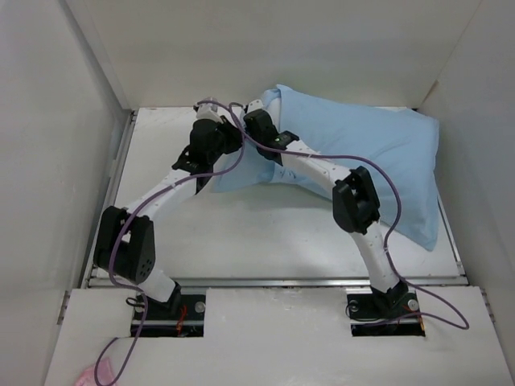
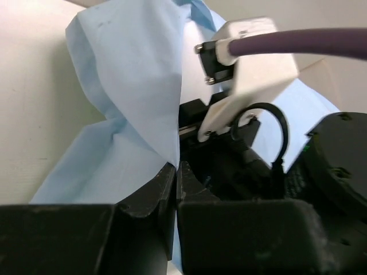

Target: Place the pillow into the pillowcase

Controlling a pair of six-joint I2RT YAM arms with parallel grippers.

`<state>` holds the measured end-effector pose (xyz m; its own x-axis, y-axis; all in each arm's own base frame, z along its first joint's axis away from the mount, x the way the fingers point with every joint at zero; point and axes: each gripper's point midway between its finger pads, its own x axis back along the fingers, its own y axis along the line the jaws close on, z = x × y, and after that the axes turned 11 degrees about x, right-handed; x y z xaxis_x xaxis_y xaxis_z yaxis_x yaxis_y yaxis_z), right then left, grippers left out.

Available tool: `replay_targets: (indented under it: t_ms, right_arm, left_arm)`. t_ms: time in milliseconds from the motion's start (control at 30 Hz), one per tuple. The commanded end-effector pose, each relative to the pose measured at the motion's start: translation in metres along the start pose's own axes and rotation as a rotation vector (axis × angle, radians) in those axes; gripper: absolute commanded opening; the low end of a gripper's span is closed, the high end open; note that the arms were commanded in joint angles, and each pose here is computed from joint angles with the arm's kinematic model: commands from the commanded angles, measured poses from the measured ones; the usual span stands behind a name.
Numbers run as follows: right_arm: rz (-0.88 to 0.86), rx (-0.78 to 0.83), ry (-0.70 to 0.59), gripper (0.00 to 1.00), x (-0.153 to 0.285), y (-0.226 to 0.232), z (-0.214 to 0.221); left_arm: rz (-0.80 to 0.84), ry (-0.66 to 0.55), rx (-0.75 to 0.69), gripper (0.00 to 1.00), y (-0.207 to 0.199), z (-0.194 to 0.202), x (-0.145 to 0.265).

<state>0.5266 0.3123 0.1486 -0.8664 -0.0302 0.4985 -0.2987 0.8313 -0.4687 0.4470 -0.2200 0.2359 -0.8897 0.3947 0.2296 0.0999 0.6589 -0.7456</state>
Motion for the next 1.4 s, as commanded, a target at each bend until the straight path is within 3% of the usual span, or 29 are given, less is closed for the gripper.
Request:
replay_targets:
  t_ms: [0, 67, 133, 167, 200, 233, 267, 333, 400, 567, 667, 767, 800, 867, 967, 1100, 1133, 1167, 1267, 1300, 1333, 1367]
  right_arm:
    - [-0.019, -0.011, 0.017, 0.0, -0.004, -0.003, 0.007]
    - [-0.147, -0.018, -0.001, 0.0, 0.007, 0.014, 0.004]
    - [-0.33, -0.03, -0.063, 0.08, 0.029, 0.037, -0.006]
    - [-0.368, -0.068, -0.179, 0.13, 0.06, 0.022, -0.045]
    - [-0.417, -0.081, -0.244, 0.22, 0.08, 0.018, -0.062]
    - [-0.495, -0.088, -0.318, 0.51, 0.099, 0.01, -0.078]
    - [-0.504, -0.109, -0.415, 0.63, 0.133, -0.015, -0.103]
    - [-0.516, -0.137, -0.483, 0.86, 0.16, -0.039, -0.12]
    - [-0.463, -0.175, -0.513, 0.92, 0.182, -0.077, -0.13]
    - [-0.301, -0.308, -0.483, 0.95, 0.197, -0.137, -0.128]
    - [-0.302, -0.312, -0.434, 0.95, 0.185, -0.132, -0.11]
    - [-0.307, -0.306, -0.336, 0.84, 0.164, -0.12, -0.08]
    - [-0.311, -0.301, -0.315, 0.71, 0.16, -0.115, -0.072]
    - [-0.321, -0.308, -0.232, 0.61, 0.141, -0.102, -0.042]
    - [-0.325, -0.325, -0.169, 0.61, 0.126, -0.086, -0.014]
    - [-0.331, -0.366, -0.169, 0.61, 0.127, -0.087, -0.007]
    - [-0.329, -0.381, -0.182, 0.61, 0.133, -0.09, -0.011]
    - [-0.32, -0.389, -0.193, 0.62, 0.136, -0.097, -0.013]
    - [-0.317, -0.397, -0.216, 0.63, 0.139, -0.104, -0.018]
    - [-0.316, -0.402, -0.225, 0.63, 0.142, -0.109, -0.019]
    - [-0.314, -0.404, -0.237, 0.65, 0.146, -0.112, -0.022]
    - [-0.331, -0.404, -0.249, 0.65, 0.148, -0.11, -0.026]
  left_arm:
    - [0.152, -0.134, -0.043, 0.0, -0.063, -0.051, 0.028]
    - [0.161, -0.143, -0.052, 0.0, -0.072, -0.058, 0.029]
    - [0.147, -0.116, -0.064, 0.0, -0.068, -0.052, 0.026]
    - [0.151, -0.096, -0.065, 0.0, -0.067, -0.048, 0.027]
    - [0.159, -0.087, -0.077, 0.0, -0.068, -0.046, 0.027]
    - [0.159, -0.074, -0.078, 0.0, -0.068, -0.04, 0.027]
    - [0.159, -0.062, -0.079, 0.0, -0.065, -0.036, 0.03]
    - [0.168, -0.059, -0.089, 0.0, -0.066, -0.035, 0.034]
    - [0.136, -0.042, -0.087, 0.0, -0.055, -0.027, 0.038]
    - [0.096, -0.077, -0.075, 0.0, -0.045, -0.031, 0.055]
    - [0.099, -0.08, -0.075, 0.0, -0.043, -0.03, 0.064]
    - [0.073, -0.114, -0.072, 0.0, -0.044, -0.04, 0.08]
    - [0.09, -0.131, -0.085, 0.0, -0.051, -0.046, 0.09]
    - [0.061, -0.167, -0.081, 0.0, -0.049, -0.055, 0.1]
    - [0.104, -0.184, -0.103, 0.0, -0.065, -0.063, 0.11]
    - [0.274, 0.029, -0.145, 0.0, -0.106, -0.015, 0.085]
    - [0.242, 0.127, -0.146, 0.0, -0.094, 0.014, 0.061]
    - [0.273, 0.226, -0.165, 0.0, -0.106, 0.038, 0.059]
    - [0.252, 0.436, -0.153, 0.0, -0.087, 0.092, 0.042]
    - [0.233, 0.454, -0.15, 0.29, -0.085, 0.093, 0.045]
    - [0.186, 0.43, -0.142, 0.51, -0.078, 0.09, 0.041]
    - [0.134, 0.402, -0.137, 0.81, -0.069, 0.086, 0.041]
